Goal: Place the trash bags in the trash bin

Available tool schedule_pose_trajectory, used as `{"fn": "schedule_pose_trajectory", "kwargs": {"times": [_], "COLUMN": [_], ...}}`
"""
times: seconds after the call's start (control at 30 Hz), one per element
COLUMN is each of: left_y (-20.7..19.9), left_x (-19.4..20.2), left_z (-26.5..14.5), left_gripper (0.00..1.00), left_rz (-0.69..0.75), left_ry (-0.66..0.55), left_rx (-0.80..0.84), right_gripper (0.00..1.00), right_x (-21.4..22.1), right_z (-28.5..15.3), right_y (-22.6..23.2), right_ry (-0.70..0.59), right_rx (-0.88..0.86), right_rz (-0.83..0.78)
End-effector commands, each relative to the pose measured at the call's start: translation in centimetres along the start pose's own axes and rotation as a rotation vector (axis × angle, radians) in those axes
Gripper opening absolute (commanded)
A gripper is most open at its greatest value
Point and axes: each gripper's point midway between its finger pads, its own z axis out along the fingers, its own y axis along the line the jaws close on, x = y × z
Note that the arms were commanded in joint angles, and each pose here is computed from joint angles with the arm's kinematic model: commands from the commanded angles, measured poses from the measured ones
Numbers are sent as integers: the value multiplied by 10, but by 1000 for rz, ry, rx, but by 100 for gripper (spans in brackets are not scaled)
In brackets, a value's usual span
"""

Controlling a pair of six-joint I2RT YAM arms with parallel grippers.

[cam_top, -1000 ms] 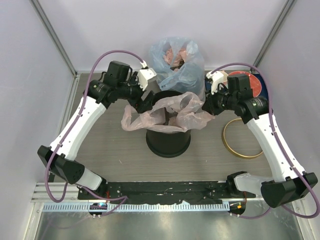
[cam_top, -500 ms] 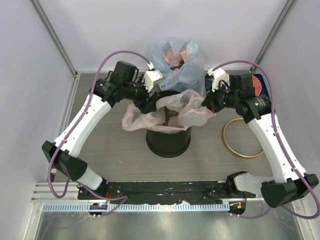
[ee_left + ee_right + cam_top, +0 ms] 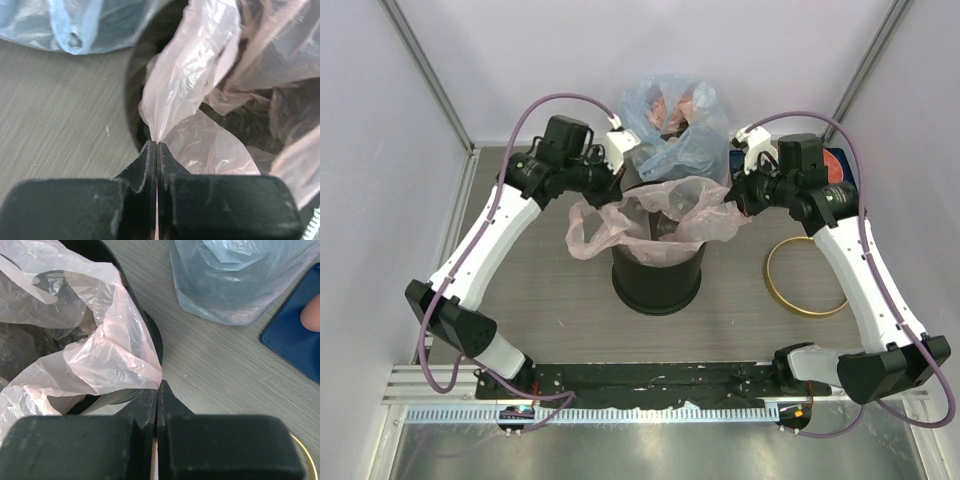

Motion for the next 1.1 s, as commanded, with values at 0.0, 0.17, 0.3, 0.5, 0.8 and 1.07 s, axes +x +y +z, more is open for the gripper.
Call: {"fn": "schedule_pose_trajectory", "kwargs": {"times": [0.0,0.17,0.3,0.5,0.8,1.07], "left_y": [41,66,77,92,77,74], "left_x": [-27,-26,-15,10,50,56], "left_z": [-10,-1,17,47,70,80], "left_gripper": [0,0,0,0,0,0], "left_rz": [-40,-57,-73,-115,-185,-227], "left_ry": [-113,-115,-73,-26,55,75], "left_rx": [-145,-207,-219,-225,-149,-122], "right_gripper": [2,14,16,11,6,4], "right_x": [-28,-24,-17,1,59,51], "right_z": [-1,15,29,46,59,65], "right_y": [-12,-20,-24,-27,-11,-10], "right_ry": [-71,-39,-2,58,188,167], "right_rx": [41,47,39,18,-74,-96], "right_rz": [-30,-18,-7,2,32,44]}}
